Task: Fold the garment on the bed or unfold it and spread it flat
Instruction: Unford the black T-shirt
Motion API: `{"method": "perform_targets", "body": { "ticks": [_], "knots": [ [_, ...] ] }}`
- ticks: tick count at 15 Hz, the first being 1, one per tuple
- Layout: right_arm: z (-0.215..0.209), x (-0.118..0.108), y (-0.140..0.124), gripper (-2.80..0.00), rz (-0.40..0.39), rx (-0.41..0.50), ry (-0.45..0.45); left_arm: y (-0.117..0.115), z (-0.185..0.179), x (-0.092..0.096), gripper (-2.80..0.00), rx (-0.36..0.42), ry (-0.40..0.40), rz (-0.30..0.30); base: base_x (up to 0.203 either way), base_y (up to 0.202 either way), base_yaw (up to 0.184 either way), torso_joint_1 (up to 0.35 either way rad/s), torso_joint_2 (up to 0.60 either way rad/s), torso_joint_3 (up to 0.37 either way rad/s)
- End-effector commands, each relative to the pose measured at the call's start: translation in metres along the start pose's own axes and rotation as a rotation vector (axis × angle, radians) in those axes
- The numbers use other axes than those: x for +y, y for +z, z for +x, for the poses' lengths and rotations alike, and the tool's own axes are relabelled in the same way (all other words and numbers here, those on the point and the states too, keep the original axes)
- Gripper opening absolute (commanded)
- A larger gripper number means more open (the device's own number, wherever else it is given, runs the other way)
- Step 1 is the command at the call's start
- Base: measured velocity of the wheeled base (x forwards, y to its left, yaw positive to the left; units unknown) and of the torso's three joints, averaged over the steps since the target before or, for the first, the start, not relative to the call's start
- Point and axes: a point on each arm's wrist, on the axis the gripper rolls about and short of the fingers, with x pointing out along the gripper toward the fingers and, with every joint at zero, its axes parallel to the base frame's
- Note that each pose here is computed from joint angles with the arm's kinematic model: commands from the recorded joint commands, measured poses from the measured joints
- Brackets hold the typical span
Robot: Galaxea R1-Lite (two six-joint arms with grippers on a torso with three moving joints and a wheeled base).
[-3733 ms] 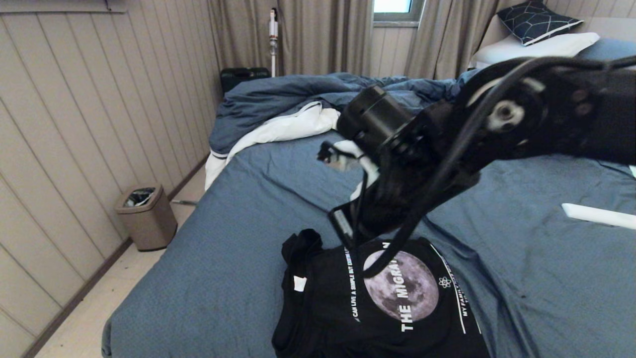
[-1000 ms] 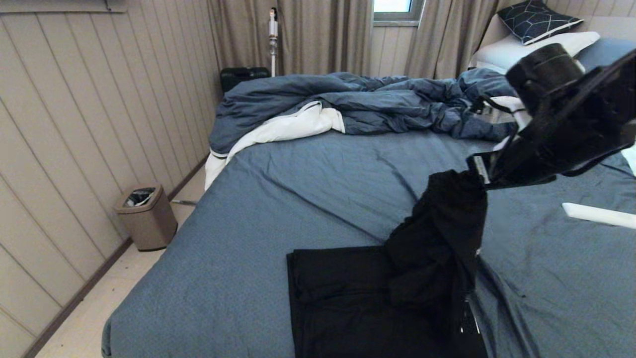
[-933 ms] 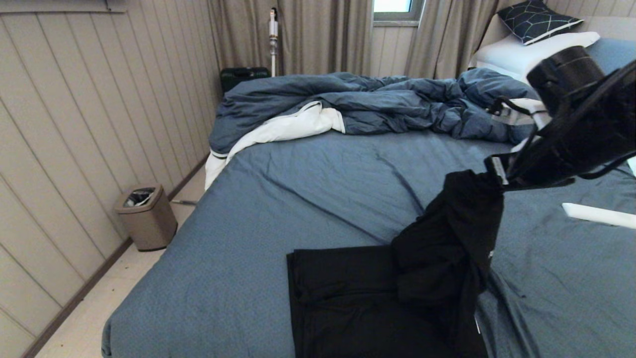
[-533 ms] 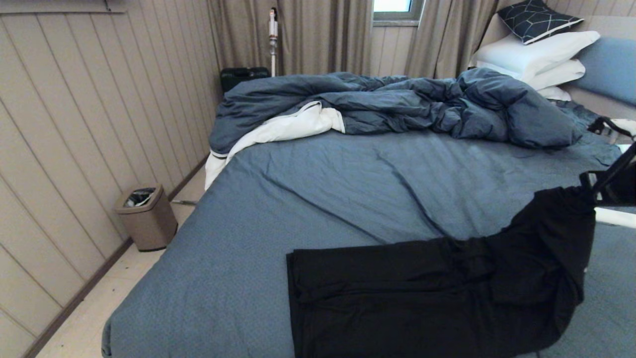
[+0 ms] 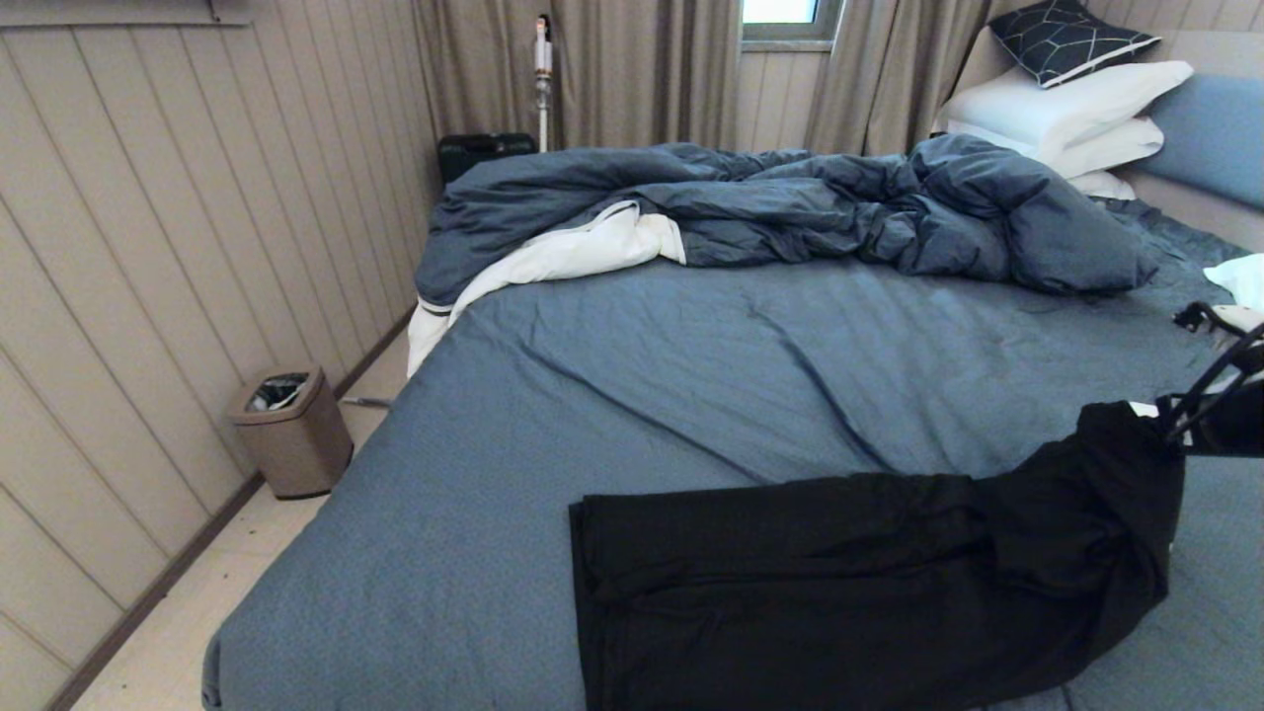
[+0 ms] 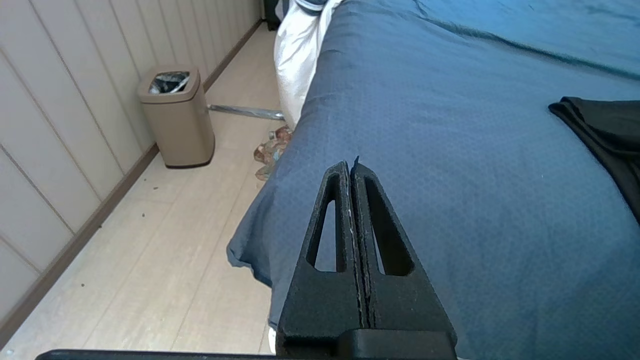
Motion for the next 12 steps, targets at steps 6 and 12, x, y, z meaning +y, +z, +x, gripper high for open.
{"method": "perform_targets", "body": {
  "ticks": [6, 12],
  "knots": [
    [-0.007, -0.002, -0.011, 0.0, -0.001, -0.009, 0.015, 0.0, 0.0, 0.0, -2.8, 0.0, 0.001, 0.0, 0.0, 0.0, 0.0, 0.0, 0.0, 0.0],
    [-0.075, 0.011, -0.015, -2.8, -0.022, -0.112, 0.08, 0.0, 0.0, 0.0, -2.8, 0.0, 0.001, 0.0, 0.0, 0.0, 0.0, 0.0, 0.0, 0.0]
  ]
}}
